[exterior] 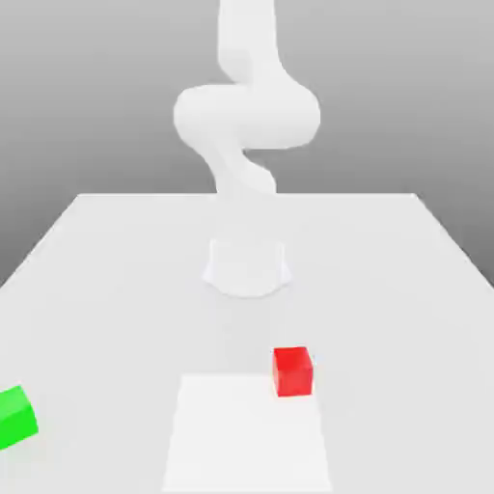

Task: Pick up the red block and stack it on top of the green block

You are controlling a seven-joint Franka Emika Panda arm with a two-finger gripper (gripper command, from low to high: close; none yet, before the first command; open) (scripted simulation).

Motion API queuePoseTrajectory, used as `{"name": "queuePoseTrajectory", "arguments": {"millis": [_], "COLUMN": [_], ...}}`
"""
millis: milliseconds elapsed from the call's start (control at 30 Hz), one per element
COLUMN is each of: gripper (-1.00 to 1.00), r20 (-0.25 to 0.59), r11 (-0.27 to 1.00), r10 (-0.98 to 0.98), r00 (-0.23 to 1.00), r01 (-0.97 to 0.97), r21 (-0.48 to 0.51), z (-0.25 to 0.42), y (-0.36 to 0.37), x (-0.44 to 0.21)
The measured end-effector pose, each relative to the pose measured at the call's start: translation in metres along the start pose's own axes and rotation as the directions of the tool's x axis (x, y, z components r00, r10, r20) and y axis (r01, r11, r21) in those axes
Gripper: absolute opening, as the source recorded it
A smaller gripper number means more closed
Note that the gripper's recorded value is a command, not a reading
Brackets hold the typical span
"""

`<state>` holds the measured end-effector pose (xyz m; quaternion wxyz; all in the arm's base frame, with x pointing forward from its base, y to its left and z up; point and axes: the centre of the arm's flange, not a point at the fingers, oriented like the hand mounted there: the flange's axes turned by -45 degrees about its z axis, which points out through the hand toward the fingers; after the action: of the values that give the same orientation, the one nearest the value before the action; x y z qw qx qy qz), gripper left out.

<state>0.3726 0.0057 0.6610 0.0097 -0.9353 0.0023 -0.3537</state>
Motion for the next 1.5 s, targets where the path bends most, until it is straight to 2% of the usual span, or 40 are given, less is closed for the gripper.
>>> {"name": "queuePoseTrajectory", "arguments": {"millis": [300,500,600,767,800,1033,1300,1400,1500], "gripper": [0.00,0.00,0.00,0.00,-1.00,-1.00,-1.00,-1.00,-1.00], "r20": [0.329,0.552,0.638,0.659,0.659,0.659,0.660,0.665,0.662], "r11": [0.999,0.997,0.995,0.994,0.994,0.994,0.994,1.000,0.994], "r10": [-0.039,-0.083,-0.100,-0.105,-0.105,-0.105,-0.103,-0.022,0.107], "r00": [0.943,0.830,0.764,0.745,0.745,0.745,0.745,0.747,0.742], "r01": [0.027,0.066,0.087,0.091,0.091,0.092,0.091,0.026,-0.073], "r21": [0.041,0.050,0.052,0.055,0.055,0.055,0.053,0.003,-0.078], "z": [0.194,0.277,0.314,0.348,0.353,0.354,0.311,0.324,0.338], "y": [-0.030,-0.047,-0.051,-0.051,-0.051,-0.051,-0.051,-0.008,0.067], "x": [-0.120,-0.257,-0.328,-0.372,-0.378,-0.379,-0.340,-0.309,-0.281]}}
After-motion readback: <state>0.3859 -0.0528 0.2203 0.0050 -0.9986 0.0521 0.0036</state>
